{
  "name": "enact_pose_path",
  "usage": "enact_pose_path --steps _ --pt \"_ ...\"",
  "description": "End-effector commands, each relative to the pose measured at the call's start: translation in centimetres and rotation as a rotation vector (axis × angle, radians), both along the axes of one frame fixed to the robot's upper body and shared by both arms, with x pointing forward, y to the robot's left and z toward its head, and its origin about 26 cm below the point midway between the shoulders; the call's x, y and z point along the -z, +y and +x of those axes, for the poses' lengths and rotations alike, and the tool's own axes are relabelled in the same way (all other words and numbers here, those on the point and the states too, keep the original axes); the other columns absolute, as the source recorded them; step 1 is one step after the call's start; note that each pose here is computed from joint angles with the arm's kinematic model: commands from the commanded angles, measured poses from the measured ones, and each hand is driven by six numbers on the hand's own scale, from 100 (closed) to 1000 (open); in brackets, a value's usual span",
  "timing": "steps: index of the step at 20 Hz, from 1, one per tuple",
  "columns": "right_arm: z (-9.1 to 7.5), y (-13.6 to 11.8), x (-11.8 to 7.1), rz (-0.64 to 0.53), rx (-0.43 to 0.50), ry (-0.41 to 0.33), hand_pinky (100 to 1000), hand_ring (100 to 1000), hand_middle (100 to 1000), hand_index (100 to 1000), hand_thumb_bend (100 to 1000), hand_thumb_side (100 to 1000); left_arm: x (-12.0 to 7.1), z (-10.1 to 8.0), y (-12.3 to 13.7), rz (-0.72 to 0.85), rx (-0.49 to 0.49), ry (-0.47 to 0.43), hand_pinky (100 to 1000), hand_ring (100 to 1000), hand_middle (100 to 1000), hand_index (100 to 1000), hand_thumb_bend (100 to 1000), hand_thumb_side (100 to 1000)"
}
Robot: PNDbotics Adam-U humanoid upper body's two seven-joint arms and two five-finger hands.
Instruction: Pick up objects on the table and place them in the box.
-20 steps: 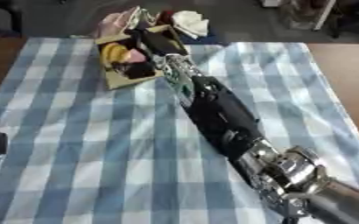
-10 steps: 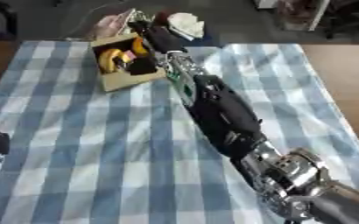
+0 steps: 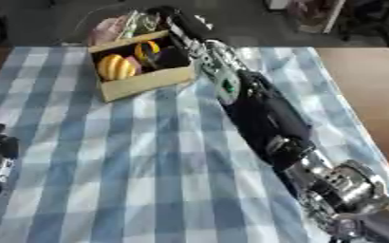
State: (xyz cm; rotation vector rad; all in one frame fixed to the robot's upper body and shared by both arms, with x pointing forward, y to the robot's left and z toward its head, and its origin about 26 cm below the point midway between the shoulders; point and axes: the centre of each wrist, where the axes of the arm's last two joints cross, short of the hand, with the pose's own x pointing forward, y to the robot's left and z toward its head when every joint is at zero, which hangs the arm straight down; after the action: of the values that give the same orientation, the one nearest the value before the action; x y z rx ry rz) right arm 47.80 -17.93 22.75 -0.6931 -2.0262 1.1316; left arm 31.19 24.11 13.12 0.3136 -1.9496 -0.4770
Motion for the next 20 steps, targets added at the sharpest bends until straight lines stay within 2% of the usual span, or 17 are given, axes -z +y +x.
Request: enact_pose_path --steps 1,6,10,15,20 --pt "-1.9 -1.3 -2.4 0.115 -0.082 -0.064 742 855 865 903 100 371 -0.5 -0.1 0.7 0.01 -0.03 -0.022 678 551 583 750 302 509" --pt "-5.3 -3.1 -0.9 0.331 -0.134 -0.037 725 846 858 875 100 354 0.1 -0.1 0.9 0.002 -0.053 -0.007 677 553 587 751 305 513" --pt "-7.9 -5.1 1.4 0.489 -0.102 -0.033 720 842 852 850 100 322 0.6 -0.3 1.0 -0.006 -0.066 0.002 676 559 597 755 308 517" --pt "-10.3 -7.3 4.0 0.581 -0.048 -0.025 714 833 843 818 100 262 1.1 -0.5 1.1 -0.007 -0.07 0.001 678 565 603 760 310 523" --pt "-11.9 -9.1 6.6 0.648 0.003 0.002 711 829 832 810 100 259 1.6 -0.7 1.2 -0.033 -0.079 -0.014 676 567 602 758 312 533"
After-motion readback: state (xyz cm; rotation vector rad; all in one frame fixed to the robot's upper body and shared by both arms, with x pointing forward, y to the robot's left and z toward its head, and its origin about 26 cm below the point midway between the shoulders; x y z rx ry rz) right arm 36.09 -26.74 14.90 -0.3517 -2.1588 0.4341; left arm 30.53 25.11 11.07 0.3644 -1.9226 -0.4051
